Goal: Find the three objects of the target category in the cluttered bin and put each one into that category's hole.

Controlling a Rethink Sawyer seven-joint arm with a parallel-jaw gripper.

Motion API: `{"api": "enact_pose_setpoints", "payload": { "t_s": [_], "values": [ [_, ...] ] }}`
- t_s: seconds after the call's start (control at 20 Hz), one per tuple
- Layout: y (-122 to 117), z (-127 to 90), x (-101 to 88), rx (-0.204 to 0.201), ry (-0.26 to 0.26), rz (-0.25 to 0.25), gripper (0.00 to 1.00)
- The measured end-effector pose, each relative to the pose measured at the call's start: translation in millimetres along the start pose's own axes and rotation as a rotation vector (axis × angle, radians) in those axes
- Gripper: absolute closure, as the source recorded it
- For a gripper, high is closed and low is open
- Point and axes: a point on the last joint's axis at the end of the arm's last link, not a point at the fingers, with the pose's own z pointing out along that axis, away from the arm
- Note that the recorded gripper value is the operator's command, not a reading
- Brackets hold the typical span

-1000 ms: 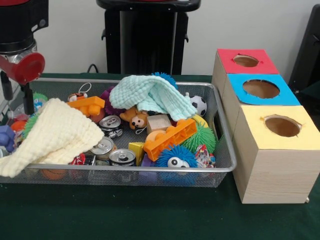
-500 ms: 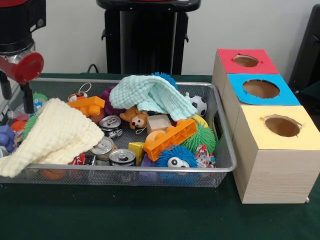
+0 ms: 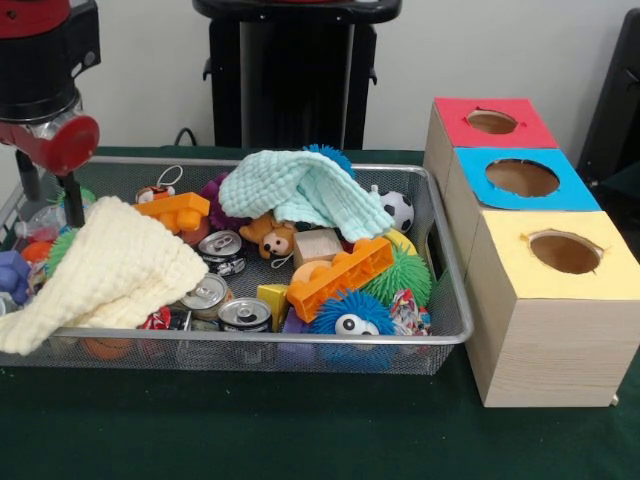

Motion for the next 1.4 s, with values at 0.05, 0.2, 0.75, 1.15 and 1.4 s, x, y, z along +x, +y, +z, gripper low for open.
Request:
{"api": "enact_pose_setpoints", "payload": {
  "t_s": [0.05, 0.2, 0.75, 1.15, 1.4],
  "values": [
    [-1.2, 3.3, 3.0, 0.003, 0.007, -0.004, 0.0],
    [-3.9, 10.2, 9.3, 0.009, 0.021, -0.013, 0.0],
    [-16.7, 41.6, 46.0, 0.076, 0.07, -0.081, 0.0],
    [-20.7, 55.8, 45.7, 0.101, -0.024, -0.138, 0.0],
    [-22.4, 58.8, 41.0, 0.108, -0.075, -0.16, 0.0]
  ]
}}
